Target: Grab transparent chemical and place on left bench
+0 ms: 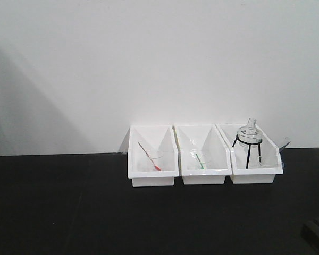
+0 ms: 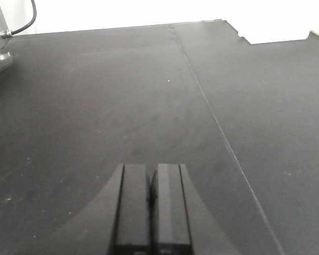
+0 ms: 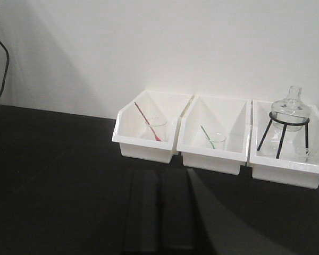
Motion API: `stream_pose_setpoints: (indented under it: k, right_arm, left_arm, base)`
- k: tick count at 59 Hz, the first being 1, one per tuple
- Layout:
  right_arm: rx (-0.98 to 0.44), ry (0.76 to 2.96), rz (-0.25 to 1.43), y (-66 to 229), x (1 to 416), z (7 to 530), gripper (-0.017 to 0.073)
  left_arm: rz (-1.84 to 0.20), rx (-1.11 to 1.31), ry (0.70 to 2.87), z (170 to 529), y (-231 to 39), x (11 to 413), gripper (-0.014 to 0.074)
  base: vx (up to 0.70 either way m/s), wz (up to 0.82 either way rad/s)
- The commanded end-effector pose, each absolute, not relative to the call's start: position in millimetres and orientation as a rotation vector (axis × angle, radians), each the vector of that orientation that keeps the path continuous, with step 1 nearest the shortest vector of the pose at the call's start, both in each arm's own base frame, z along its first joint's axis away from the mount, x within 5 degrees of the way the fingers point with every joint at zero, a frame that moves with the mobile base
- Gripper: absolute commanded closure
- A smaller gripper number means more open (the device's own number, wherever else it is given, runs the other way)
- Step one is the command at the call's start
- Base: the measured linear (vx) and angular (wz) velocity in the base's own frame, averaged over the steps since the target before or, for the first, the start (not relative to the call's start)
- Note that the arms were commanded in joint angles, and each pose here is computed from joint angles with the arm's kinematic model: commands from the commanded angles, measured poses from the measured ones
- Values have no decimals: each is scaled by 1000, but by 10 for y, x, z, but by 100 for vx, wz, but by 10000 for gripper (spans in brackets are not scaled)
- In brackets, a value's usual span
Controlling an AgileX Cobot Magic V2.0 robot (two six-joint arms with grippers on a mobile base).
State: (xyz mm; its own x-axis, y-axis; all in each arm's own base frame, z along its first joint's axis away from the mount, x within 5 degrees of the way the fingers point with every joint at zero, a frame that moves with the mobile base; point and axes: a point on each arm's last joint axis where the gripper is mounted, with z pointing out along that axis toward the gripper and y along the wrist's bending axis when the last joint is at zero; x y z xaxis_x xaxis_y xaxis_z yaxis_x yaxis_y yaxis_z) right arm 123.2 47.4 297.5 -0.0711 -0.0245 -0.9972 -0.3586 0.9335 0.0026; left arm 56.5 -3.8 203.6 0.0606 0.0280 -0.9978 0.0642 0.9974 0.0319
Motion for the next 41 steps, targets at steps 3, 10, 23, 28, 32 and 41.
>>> stream_pose_setpoints:
  k: [3,10,23,28,32,41]
  right_arm:
    - [-306,1499,262,423,1102,3194,568]
    - [-314,1444,247,385,1005,3250,566]
    - [-303,1396,251,349,911,3301,566]
    - [-303,1396,251,349,911,3301,566]
    - [-303,1396,251,349,911,3301,566]
    - [-303,1396,251,349,911,3301,566]
  left_arm:
    - [-35,64,1429,2063,-36,550,597]
    - [-35,64,1429,2063,-36,550,597]
    - [-35,64,1429,2063,-36,550,597]
    - [-35,64,1429,2063,-36,550,597]
    - [-35,64,1429,2063,-36,550,597]
    - [-35,64,1429,2063,-36,550,597]
  base:
    - [0,0]
    - [0,0]
    - [0,0]
    - [0,0]
    - [0,0]
    - [0,0]
